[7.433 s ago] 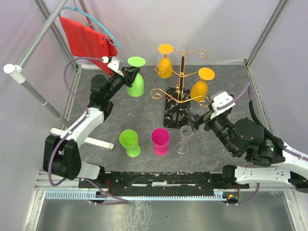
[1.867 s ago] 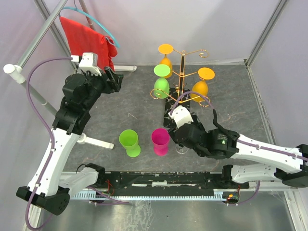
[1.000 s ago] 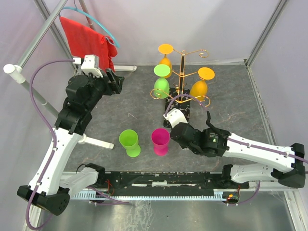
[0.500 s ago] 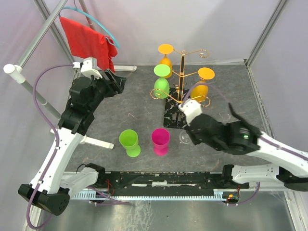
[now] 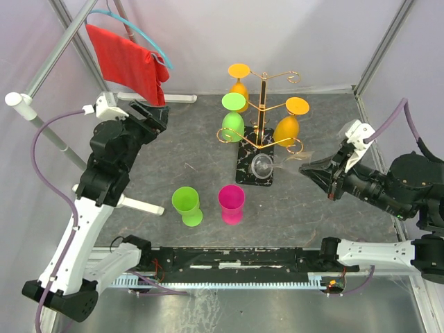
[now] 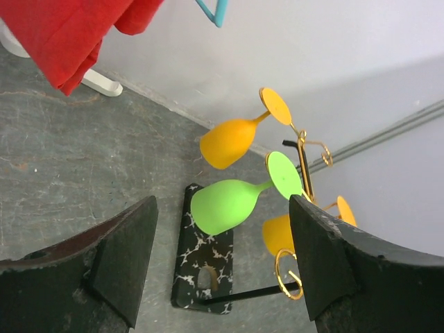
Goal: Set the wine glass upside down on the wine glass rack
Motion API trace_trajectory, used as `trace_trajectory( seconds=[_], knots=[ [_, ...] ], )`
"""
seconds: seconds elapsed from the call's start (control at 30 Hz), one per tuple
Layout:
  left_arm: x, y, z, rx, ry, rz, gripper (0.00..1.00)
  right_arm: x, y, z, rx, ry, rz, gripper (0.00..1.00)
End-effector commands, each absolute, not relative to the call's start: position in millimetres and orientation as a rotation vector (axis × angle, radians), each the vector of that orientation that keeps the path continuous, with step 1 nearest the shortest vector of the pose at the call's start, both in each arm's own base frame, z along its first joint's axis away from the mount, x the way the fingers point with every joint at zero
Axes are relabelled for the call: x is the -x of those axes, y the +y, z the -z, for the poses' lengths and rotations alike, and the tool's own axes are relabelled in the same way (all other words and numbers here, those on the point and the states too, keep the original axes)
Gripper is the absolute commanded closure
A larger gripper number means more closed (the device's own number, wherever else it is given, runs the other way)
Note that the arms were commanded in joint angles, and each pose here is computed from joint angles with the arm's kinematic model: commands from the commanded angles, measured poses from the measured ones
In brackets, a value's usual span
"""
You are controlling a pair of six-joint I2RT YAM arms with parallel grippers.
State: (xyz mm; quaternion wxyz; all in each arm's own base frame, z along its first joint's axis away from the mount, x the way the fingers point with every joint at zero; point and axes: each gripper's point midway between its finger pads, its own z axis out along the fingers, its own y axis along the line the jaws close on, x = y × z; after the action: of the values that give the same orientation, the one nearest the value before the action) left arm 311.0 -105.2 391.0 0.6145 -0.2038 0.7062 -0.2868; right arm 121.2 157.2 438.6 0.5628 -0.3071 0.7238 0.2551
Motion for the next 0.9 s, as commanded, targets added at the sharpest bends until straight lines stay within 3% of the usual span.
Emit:
trace_trajectory(
  seconds=[0.0, 0.33, 0.63, 0.87],
  knots=[
    [-304, -92, -400, 0.646, 1.542, 0.721, 0.17, -109, 185, -488, 0.802, 1.450, -0.755, 0.99],
    [-280, -83, -408, 1.003, 1.324, 1.060, 0.17, -134, 215, -549, 0.672, 1.098, -0.695, 0.99],
    [-254, -66, -426, 1.191, 1.142, 1.241, 0.15, -164, 260, -541, 0.623, 0.981, -0.570, 0.99],
    [-253, -82, -431, 1.219, 1.144, 1.398, 0.14, -167, 297, -529, 0.578, 0.864, -0.623, 0.99]
  ],
)
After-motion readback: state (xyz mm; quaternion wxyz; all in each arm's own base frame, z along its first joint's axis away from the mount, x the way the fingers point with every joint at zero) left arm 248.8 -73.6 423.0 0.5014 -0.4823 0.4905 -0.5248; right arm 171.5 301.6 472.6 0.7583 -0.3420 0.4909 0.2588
